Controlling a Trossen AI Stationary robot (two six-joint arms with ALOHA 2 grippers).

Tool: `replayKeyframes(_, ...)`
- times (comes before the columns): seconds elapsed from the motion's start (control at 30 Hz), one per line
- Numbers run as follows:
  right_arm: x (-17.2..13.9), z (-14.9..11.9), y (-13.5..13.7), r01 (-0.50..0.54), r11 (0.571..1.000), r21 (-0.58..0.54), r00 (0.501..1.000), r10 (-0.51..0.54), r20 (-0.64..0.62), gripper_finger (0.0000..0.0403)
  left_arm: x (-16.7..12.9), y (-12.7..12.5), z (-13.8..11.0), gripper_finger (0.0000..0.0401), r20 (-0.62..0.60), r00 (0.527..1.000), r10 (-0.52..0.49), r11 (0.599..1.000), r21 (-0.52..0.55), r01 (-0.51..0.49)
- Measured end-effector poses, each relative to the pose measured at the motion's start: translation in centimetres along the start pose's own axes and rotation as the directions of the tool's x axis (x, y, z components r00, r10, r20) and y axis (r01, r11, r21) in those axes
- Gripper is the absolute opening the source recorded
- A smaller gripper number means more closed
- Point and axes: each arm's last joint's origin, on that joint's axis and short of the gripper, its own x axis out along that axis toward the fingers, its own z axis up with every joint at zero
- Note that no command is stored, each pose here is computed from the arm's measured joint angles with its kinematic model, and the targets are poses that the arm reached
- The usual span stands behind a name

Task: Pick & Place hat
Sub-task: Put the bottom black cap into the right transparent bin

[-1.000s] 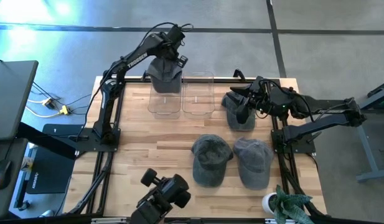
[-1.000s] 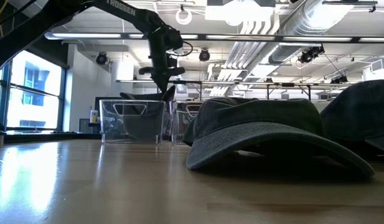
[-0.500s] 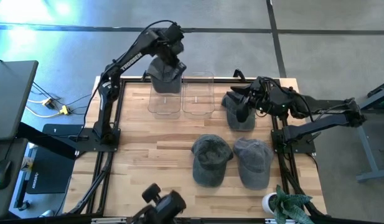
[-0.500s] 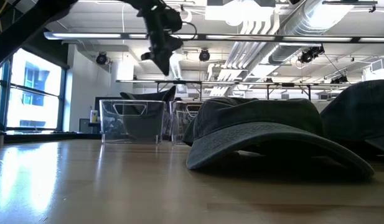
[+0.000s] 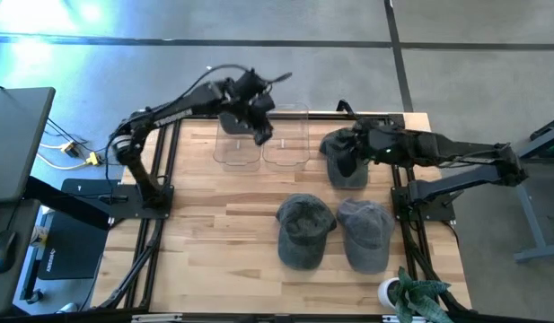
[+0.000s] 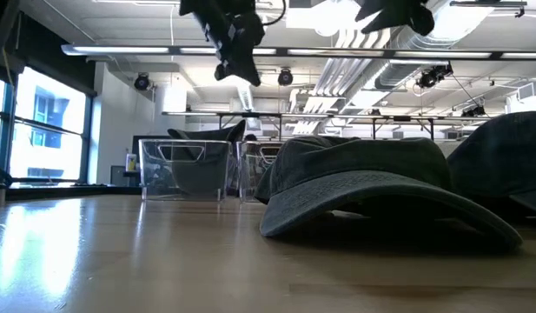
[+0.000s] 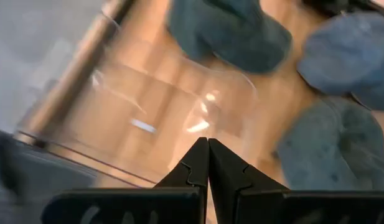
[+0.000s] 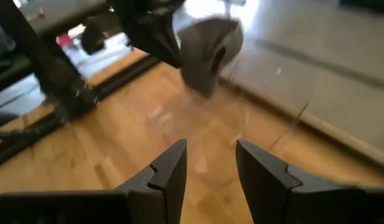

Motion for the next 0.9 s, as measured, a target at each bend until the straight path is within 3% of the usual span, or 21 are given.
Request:
replayKeyframes(0.17,2.5,-2.2,1.5,-0.122,0.992,0.026,0.959,0.124,-0.255,0.0136,1.4,-2.6,-2.6,0.0003,0.017,0.997,-0.07,0.996,0.06,0.069)
replayKeyframes(0.33,5.5,-5.1,3.5,-0.211,0.969,0.127,0.813,0.245,-0.528,0.018,2.2,-4.8,-4.2,0.0003,-0.044,0.992,-0.121,0.987,0.102,0.125)
replayKeyframes(0.43,7.2,-7.0,4.3,-0.205,0.973,0.103,0.74,0.223,-0.635,0.0223,2.2,-6.1,-4.9,0.0003,-0.09,0.986,-0.141,0.981,0.121,0.152)
replayKeyframes(0.57,9.0,-9.4,4.6,-0.145,0.989,-0.015,0.699,0.091,-0.709,0.0264,2.2,-8.1,-5.9,0.0003,-0.17,0.974,-0.152,0.98,0.102,0.171)
replayKeyframes(0.7,10.0,-10.6,4.7,-0.127,0.986,-0.105,0.684,0.01,-0.729,0.0272,1.9,-10.3,-8.8,0.0003,-0.205,0.968,-0.144,0.985,0.067,0.16)
replayKeyframes(0.77,10.6,-11.6,4.6,-0.146,0.981,-0.131,0.687,0.005,-0.727,0.027,1.9,-11.2,-10.8,0.0003,-0.196,0.97,-0.147,0.989,0.002,0.15)
replayKeyframes(0.9,11.6,-14.4,3.7,-0.205,0.977,-0.062,0.675,0.095,-0.732,0.0269,2.2,-13.2,-14.8,0.0003,-0.161,0.973,-0.166,0.978,-0.156,0.14)
